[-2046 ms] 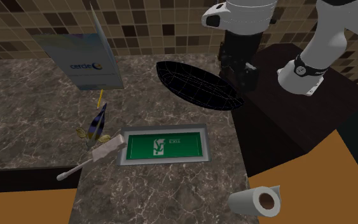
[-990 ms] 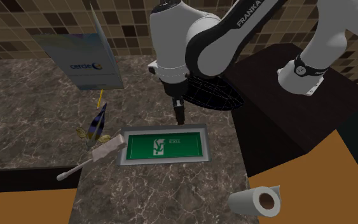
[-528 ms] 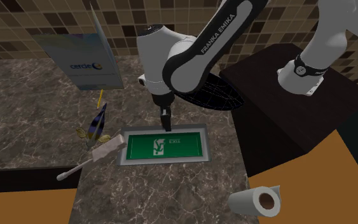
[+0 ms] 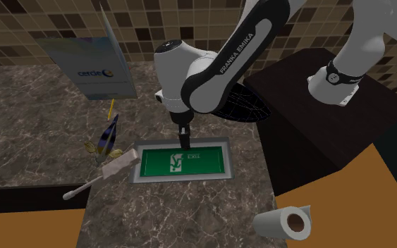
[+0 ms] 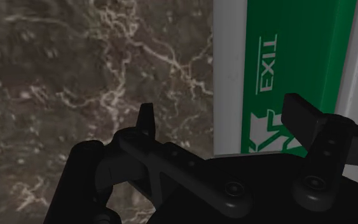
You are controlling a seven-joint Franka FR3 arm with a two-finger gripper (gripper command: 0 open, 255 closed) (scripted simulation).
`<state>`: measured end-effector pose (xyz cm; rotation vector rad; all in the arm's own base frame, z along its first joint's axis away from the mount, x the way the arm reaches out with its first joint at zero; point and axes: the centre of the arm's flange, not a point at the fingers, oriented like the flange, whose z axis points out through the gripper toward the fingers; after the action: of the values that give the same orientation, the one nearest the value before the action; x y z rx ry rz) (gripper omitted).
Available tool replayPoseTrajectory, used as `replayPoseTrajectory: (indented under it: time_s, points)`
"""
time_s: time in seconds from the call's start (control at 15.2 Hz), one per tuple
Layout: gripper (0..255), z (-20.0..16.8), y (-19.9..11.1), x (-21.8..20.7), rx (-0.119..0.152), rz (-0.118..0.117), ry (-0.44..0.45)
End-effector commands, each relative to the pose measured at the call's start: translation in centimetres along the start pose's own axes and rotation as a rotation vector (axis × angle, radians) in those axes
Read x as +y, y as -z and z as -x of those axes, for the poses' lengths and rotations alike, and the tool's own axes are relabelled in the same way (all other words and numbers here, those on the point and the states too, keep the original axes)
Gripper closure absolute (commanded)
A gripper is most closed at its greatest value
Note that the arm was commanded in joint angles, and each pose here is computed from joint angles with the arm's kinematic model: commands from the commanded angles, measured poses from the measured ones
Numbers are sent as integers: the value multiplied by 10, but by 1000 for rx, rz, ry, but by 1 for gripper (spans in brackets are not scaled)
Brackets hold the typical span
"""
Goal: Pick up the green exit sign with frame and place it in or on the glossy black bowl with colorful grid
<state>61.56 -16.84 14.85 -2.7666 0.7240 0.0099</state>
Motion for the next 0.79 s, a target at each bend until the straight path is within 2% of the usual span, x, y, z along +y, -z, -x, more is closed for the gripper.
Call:
replayPoseTrajectory:
  time_s: [0.0, 0.26, 0.33, 0.73]
  points:
    - [0, 0, -1, 0, 0, 0, 0]
    - [0, 0, -1, 0, 0, 0, 0]
    - [255, 0, -1, 0, 0, 0, 0]
    - [255, 0, -1, 0, 0, 0, 0]
